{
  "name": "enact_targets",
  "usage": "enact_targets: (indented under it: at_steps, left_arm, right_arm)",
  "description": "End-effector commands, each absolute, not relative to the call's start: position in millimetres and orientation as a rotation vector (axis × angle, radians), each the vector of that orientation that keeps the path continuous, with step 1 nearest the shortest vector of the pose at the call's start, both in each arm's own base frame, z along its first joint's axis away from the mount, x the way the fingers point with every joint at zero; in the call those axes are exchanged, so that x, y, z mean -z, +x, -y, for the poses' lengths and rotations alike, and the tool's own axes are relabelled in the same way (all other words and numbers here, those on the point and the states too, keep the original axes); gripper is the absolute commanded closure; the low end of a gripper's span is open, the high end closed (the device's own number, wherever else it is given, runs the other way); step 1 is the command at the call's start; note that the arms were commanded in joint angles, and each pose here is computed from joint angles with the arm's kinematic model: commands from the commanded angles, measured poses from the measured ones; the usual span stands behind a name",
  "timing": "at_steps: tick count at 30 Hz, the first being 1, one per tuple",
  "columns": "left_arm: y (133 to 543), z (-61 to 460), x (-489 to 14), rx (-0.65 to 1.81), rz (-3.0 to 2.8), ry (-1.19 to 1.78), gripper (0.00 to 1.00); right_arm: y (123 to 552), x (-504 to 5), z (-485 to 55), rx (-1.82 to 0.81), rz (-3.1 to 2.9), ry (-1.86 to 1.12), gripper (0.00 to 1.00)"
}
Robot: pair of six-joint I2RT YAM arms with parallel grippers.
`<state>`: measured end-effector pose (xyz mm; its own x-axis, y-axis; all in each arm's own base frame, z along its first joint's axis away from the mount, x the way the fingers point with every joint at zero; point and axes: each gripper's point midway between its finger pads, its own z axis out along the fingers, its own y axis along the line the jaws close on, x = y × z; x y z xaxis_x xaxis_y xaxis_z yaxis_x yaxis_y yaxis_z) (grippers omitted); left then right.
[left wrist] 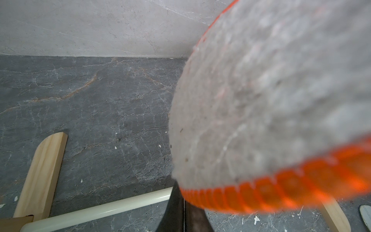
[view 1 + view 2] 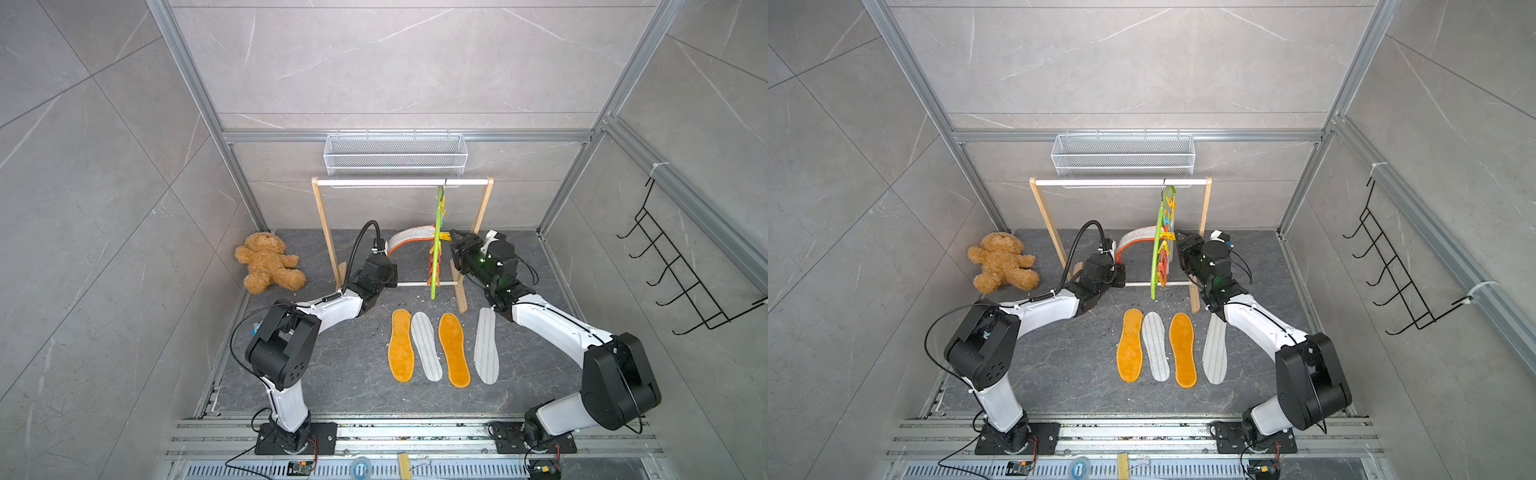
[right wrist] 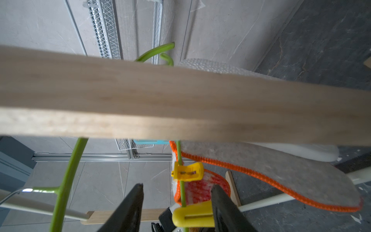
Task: Take the shoe insoles off the hanger
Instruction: Remove the insole from the hanger, then open the clamp at the hanger.
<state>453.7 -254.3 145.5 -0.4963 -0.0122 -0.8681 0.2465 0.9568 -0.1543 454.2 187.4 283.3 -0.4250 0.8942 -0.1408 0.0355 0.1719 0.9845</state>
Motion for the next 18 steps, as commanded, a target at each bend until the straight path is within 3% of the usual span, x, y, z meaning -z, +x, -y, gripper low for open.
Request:
enact_targets:
  at_steps: [1, 18]
  left_arm:
    - [462, 261, -177, 0.364, -2.000, 0.168, 1.00]
    - [460, 262, -179, 0.375, -2.001, 0.173, 1.00]
  right_arm:
    - [463, -303, -190, -1.390, -1.568, 0.906, 0.46]
    - [477, -294, -193, -1.381, -1.560, 0.951, 0.54]
